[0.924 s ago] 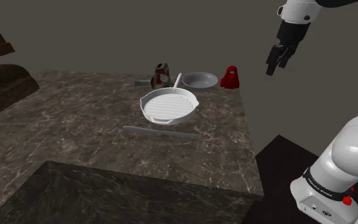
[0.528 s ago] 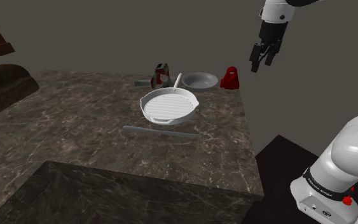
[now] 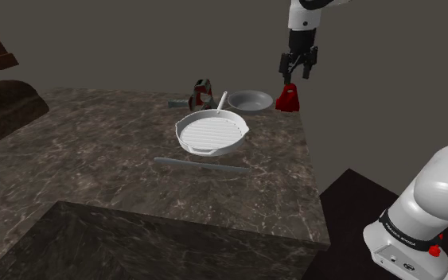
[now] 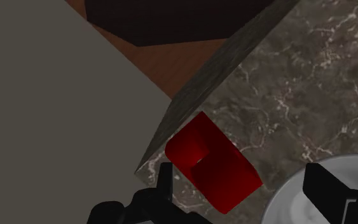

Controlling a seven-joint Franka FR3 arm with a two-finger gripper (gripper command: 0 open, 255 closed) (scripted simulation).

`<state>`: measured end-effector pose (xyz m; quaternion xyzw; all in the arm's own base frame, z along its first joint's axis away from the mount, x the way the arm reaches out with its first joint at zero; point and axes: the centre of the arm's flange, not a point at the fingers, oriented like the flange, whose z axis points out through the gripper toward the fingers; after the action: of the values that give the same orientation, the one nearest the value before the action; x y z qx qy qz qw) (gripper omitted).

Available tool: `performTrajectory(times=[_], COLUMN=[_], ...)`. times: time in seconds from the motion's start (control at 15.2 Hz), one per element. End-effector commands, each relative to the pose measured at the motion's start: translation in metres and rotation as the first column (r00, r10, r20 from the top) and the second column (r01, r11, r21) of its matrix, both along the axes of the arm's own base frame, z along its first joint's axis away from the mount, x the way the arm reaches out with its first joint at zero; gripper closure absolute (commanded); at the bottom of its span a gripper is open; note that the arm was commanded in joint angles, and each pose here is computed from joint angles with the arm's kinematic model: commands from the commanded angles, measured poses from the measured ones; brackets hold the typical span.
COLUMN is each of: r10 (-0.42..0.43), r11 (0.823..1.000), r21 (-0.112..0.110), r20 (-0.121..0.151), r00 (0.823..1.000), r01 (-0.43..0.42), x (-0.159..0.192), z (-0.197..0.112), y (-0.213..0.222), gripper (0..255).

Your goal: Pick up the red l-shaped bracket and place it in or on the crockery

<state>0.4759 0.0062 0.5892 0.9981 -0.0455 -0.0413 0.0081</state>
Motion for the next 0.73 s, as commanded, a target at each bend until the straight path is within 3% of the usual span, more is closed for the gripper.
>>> performTrajectory(times=[0.0,0.66], r10=[-0.019,-0.019], r11=[1.000,1.000], r21=[0.001,0.001], r20=[-0.024,-0.025], r00=[1.000,1.000], r01=[0.019,0.019], x=[0.029,0.026], z=[-0.006,-0.046], y=[-0.002,-0.002], gripper=[0,0])
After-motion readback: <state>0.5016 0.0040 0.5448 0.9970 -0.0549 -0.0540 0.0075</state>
